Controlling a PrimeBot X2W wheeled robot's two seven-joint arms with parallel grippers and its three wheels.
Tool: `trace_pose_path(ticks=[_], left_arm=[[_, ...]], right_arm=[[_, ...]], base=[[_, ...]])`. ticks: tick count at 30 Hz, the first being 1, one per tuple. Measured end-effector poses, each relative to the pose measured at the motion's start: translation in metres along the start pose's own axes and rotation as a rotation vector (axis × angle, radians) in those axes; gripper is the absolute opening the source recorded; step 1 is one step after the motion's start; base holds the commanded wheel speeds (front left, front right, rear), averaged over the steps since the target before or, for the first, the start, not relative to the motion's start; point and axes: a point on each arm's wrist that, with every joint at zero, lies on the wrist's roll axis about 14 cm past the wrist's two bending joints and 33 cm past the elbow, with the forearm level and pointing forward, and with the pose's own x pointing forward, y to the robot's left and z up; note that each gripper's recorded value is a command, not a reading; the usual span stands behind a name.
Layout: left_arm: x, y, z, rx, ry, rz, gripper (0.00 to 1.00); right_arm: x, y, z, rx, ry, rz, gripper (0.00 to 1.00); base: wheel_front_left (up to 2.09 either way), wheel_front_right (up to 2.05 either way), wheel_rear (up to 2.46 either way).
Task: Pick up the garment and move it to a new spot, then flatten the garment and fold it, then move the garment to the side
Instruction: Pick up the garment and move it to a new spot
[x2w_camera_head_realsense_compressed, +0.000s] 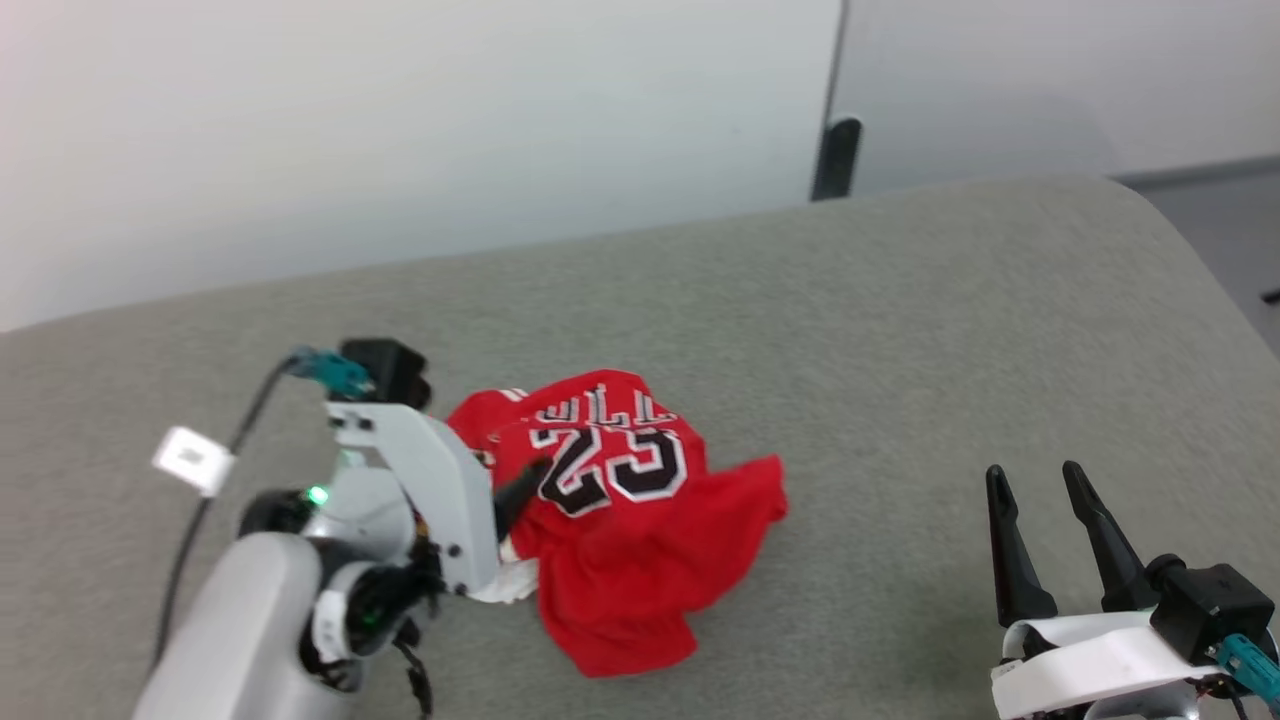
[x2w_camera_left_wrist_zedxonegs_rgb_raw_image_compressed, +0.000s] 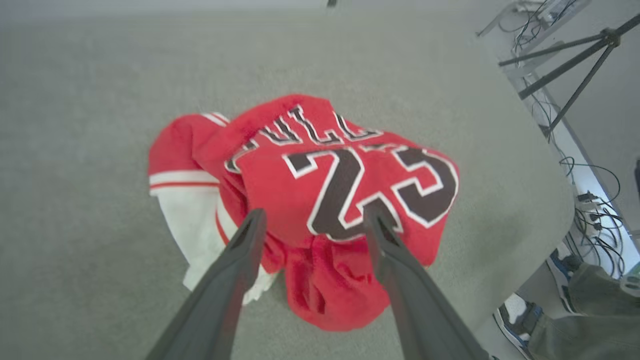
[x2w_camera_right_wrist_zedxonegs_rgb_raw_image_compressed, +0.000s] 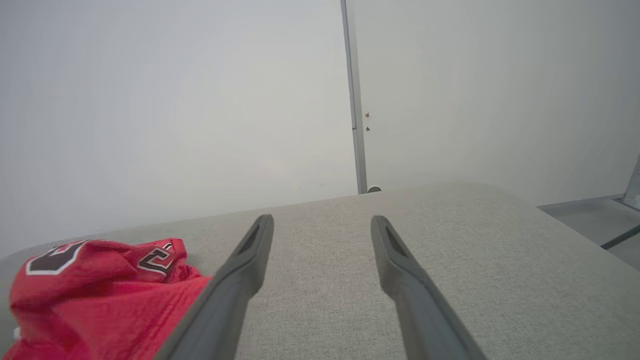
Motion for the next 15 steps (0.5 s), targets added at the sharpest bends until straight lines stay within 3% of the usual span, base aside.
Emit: trace_pose_path(ticks=[6, 15], left_arm=[[-0.045, 0.02, 0.031, 0.01, -0.245, 0.042, 1.0], [-0.112, 0.056, 0.025, 0.012, -0.546, 0.125, 1.0]], right_arm=[[0.007, 0.02, 0.003, 0.001, -0.013, 0.071, 1.0], [0.011, 0.044, 0.003, -0.001, -0.014, 0.155, 1.0]], base=[[0.0, 0.0, 0.0], [0.0, 0.0, 0.0]])
